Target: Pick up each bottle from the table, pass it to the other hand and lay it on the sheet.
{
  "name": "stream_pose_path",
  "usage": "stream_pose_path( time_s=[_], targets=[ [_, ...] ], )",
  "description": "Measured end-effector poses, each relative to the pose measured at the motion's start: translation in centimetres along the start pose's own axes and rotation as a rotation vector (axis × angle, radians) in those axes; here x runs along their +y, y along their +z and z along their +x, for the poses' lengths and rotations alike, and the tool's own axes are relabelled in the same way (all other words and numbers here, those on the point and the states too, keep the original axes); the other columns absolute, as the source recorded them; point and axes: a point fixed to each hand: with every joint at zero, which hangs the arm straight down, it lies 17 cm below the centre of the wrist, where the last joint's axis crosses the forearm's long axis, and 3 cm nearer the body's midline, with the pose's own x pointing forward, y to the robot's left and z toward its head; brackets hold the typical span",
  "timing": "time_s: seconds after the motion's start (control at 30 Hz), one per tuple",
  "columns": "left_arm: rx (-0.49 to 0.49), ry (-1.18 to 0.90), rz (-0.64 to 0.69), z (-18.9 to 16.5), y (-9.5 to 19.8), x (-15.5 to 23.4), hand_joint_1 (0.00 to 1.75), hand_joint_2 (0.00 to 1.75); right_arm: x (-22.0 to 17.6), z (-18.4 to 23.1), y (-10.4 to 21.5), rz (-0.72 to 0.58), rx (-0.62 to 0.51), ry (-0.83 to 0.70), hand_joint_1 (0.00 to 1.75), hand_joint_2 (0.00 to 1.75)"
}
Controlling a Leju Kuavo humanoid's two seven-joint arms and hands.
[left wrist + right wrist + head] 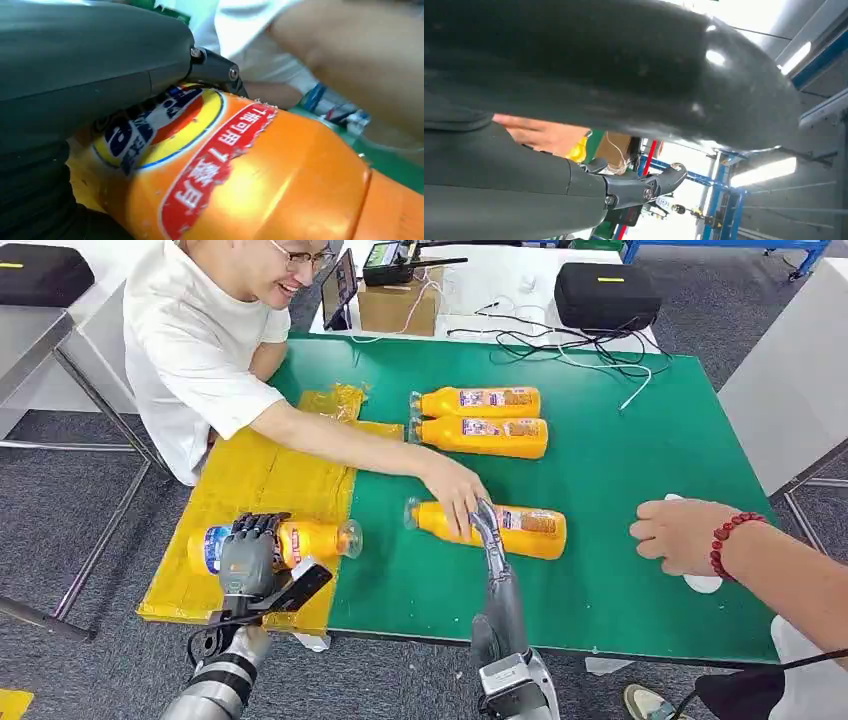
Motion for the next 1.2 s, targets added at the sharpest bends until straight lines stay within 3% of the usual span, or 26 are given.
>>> stream_pose_path(
  time_s=[0.03,0.07,0.1,0.13,0.37,0.67,0.93,1.13,1.17,1.2],
  targets=[
    [0.026,-0.011,-0.030,-0.4,-0.1,-0.8,1.71,0.00,-0.1,-0.1,0.0,-0.003,0.001,0.001,0.00,0.00],
    [0.037,-0.024,-0.047,-0.5,-0.3,-1.1,0.77,0.00,-0.2,-0.1,-0.1,-0.005,0.001,0.002,0.00,0.00],
    [0.050,-0.046,-0.081,-0.7,-0.3,-1.8,0.10,0.00,-0.2,-0.1,-0.1,-0.005,0.001,0.002,0.00,0.00],
    [0.056,-0.063,-0.102,-0.9,-0.4,-2.2,0.00,0.00,-0.2,-0.1,-0.1,-0.003,0.001,0.001,0.00,0.00],
    [0.156,-0.034,-0.349,-1.8,-1.0,-5.9,0.00,0.00,-0.2,-0.1,-0.4,-0.003,-0.001,-0.004,0.00,0.00],
    [0.170,0.123,-0.576,0.0,-2.3,-7.7,0.00,0.00,0.2,0.2,-1.4,0.002,-0.014,-0.028,0.00,0.00],
    [0.112,0.213,-0.599,1.8,-2.8,-7.6,0.00,0.00,0.3,0.8,-2.5,-0.016,-0.036,-0.036,0.00,0.00],
    [0.013,0.471,-0.502,5.3,-2.6,-6.5,0.00,0.00,-0.3,0.2,-2.2,-0.023,-0.025,-0.007,0.00,0.00],
    [0.006,0.498,-0.489,5.8,-2.4,-6.4,0.00,1.75,-0.4,0.1,-2.0,-0.024,-0.021,-0.002,0.00,0.00],
    [-0.002,0.515,-0.476,6.1,-2.3,-6.2,0.00,1.75,-0.5,-0.1,-1.9,-0.024,-0.018,0.003,0.00,0.00]
  ],
)
